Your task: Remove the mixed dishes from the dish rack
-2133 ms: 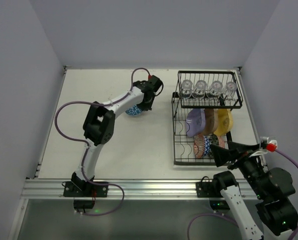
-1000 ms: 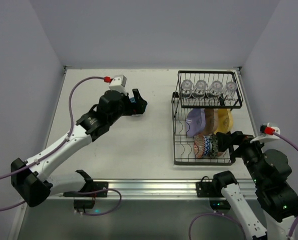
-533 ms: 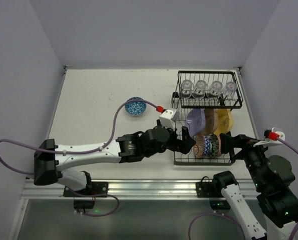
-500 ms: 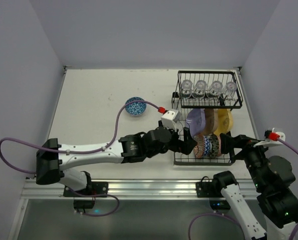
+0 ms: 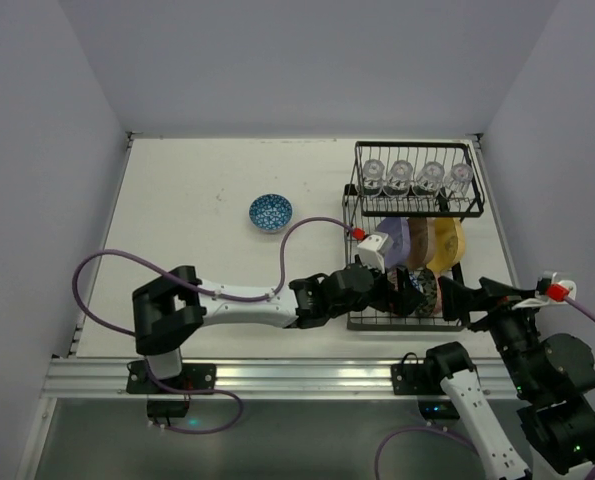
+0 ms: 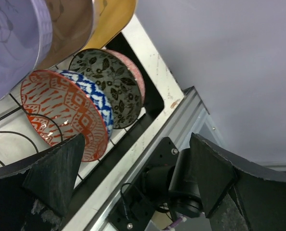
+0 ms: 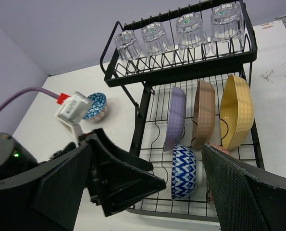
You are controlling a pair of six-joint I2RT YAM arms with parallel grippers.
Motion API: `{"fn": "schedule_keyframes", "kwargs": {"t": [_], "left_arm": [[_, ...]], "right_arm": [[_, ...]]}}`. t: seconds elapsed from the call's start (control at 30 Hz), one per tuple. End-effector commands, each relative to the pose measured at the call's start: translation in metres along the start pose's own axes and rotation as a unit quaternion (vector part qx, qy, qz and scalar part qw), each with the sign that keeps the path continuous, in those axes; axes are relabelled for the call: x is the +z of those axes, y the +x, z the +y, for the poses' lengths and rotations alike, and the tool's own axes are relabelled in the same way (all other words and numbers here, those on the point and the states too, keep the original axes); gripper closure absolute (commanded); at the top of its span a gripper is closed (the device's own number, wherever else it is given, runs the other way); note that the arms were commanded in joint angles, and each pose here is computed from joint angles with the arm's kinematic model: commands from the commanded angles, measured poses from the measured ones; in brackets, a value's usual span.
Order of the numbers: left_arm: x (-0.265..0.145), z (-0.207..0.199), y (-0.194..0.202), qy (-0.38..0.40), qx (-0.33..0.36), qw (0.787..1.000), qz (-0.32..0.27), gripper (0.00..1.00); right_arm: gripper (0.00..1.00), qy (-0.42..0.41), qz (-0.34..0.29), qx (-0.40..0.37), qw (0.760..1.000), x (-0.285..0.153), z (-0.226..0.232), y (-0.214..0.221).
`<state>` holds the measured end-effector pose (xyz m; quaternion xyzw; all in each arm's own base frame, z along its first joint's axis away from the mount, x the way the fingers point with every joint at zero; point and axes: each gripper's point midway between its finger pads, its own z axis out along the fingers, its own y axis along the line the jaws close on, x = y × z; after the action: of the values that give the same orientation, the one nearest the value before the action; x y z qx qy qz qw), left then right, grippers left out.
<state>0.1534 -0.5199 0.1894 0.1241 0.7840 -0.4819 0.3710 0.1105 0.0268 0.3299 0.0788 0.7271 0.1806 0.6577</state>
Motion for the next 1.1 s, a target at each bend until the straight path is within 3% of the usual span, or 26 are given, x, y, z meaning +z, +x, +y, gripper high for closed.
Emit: {"fn": "schedule_keyframes", "kwargs": {"t": [0.0, 0.2, 0.33, 0.53, 0.77, 0.8, 0.87, 0.9, 1.07], "left_arm": [[0.017, -0.012, -0.015, 0.035, -0.036, 0.998, -0.027, 0.07], [0.032, -0.003, 0.005, 0.055, -0.035, 0.998, -0.006, 0.14], [0.036, -0.001, 0.011, 0.067, -0.034, 0.997, -0.008, 0.28], [0.046, 0.019, 0.014, 0.048, -0.036, 0.998, -0.008, 0.37], [0.054, 0.028, 0.019, 0.058, -0.041, 0.997, 0.001, 0.41], [0.054, 0.027, 0.018, 0.061, -0.041, 0.997, 0.001, 0.49], [0.056, 0.027, 0.021, 0.066, -0.042, 0.997, 0.005, 0.5], [0.056, 0.028, 0.021, 0.067, -0.043, 0.997, 0.006, 0.57], [0.063, 0.03, 0.028, 0.077, -0.055, 0.995, 0.016, 0.63]], "right_arm": [[0.01, -0.025, -0.007, 0.008, 1.0, -0.002, 0.01, -0.004], [0.01, -0.048, -0.002, 0.01, 0.999, -0.005, 0.017, 0.0], [0.01, -0.069, 0.003, 0.011, 0.998, -0.007, 0.023, 0.004], [0.01, -0.082, 0.001, 0.012, 0.997, -0.013, 0.027, 0.004], [0.01, -0.088, -0.004, 0.009, 0.996, -0.016, 0.027, 0.003], [0.01, -0.087, -0.004, 0.009, 0.996, -0.016, 0.027, 0.004], [0.01, -0.087, -0.005, 0.008, 0.996, -0.016, 0.027, 0.003], [0.01, -0.088, -0.005, 0.007, 0.996, -0.016, 0.027, 0.004], [0.01, -0.092, -0.002, 0.008, 0.996, -0.014, 0.029, 0.005]]}}
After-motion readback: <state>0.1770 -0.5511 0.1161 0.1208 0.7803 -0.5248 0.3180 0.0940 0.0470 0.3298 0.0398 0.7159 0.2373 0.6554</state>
